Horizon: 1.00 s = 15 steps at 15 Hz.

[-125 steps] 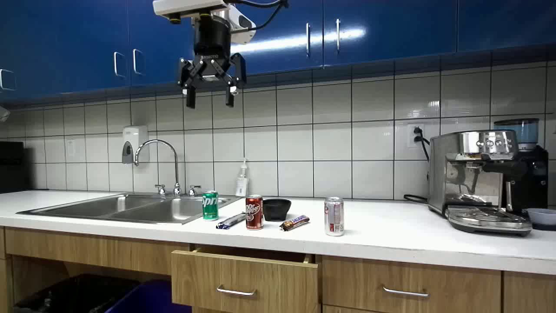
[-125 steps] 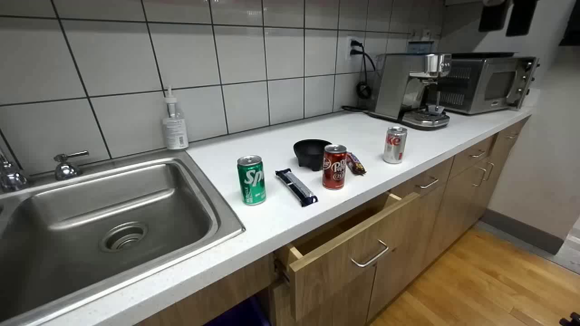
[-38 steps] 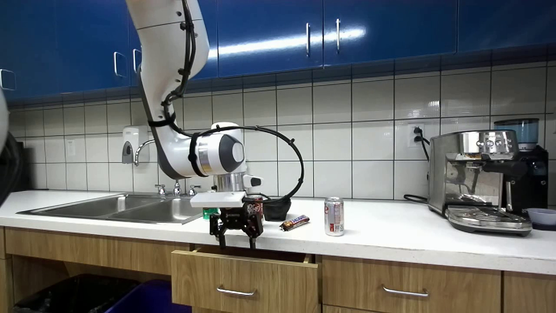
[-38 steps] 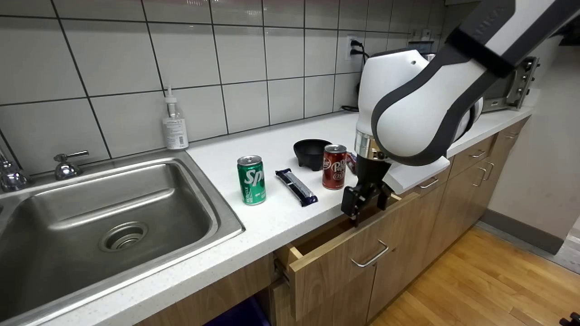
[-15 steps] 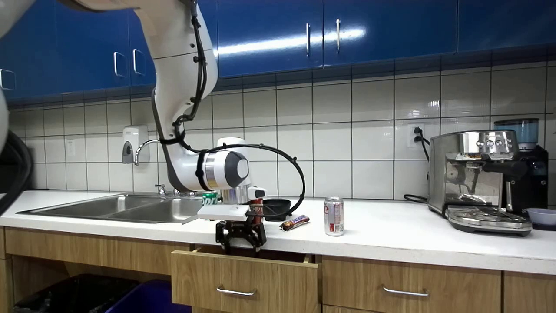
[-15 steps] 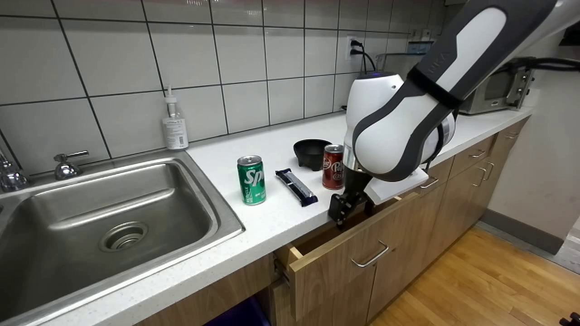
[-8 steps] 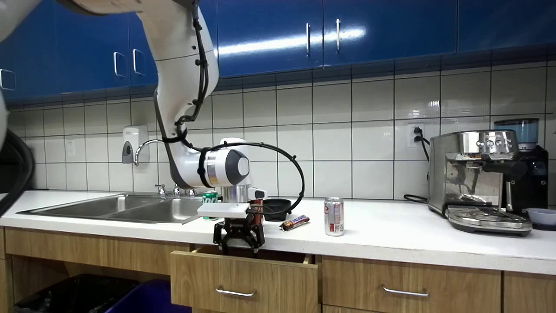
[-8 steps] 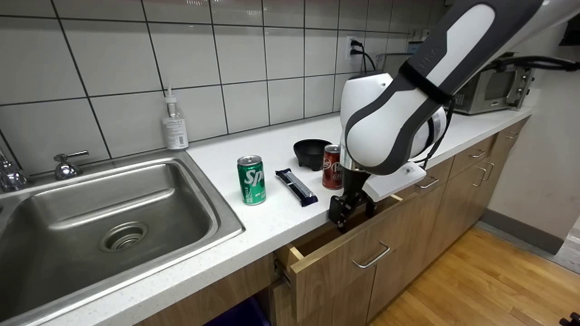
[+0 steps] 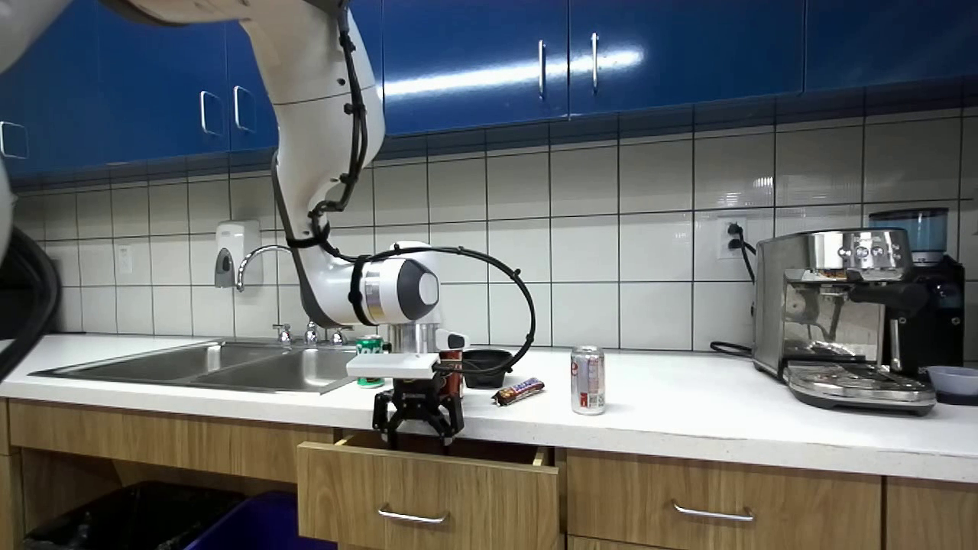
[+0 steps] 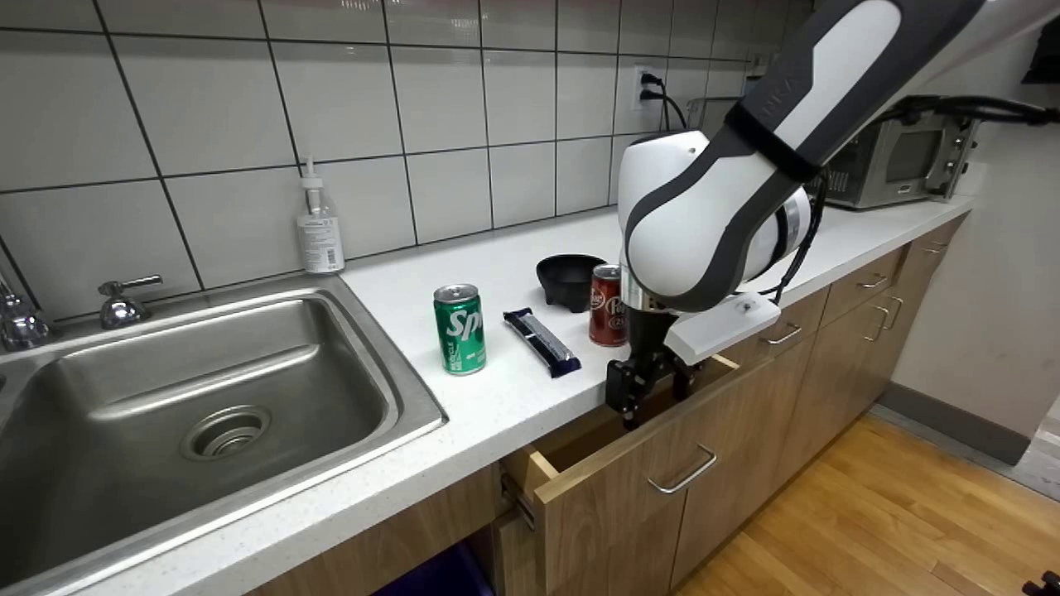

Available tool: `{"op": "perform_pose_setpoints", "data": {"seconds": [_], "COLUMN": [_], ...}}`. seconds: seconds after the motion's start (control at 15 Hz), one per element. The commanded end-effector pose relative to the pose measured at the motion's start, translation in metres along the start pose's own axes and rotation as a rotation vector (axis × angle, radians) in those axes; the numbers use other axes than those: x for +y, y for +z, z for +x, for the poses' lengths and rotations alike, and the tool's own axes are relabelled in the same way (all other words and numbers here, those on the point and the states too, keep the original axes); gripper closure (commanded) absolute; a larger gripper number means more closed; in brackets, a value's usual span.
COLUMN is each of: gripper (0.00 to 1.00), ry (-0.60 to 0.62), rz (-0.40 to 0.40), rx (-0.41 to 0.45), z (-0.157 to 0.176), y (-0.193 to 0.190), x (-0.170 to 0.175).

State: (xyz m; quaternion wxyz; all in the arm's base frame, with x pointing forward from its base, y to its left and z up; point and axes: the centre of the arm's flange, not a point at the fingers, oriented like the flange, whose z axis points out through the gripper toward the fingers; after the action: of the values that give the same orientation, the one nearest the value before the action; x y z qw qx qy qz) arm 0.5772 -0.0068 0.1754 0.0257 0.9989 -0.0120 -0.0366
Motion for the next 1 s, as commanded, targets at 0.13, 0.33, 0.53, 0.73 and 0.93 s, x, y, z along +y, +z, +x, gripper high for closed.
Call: {"op": "perform_pose_setpoints", "data": {"seconds": [0.13, 0.33, 0.53, 0.73, 0.93], "gripper": [0.0, 0.0, 0.0, 0.0, 0.0], "ry": [0.02, 0.022, 0.03, 0.04, 0.051], "rz": [-0.008, -0.009, -0.006, -0.011, -0.011], "rx": [-0.016, -0.008, -0.006, -0.004, -0.006], "z": [-0.018, -0.026, -0.035, -0.046, -0.057], "y": [-0.011, -0.014, -0.013, -0.014, -0.013], "x": [0.001, 0.0, -0.001, -0.002, -0.003]}}
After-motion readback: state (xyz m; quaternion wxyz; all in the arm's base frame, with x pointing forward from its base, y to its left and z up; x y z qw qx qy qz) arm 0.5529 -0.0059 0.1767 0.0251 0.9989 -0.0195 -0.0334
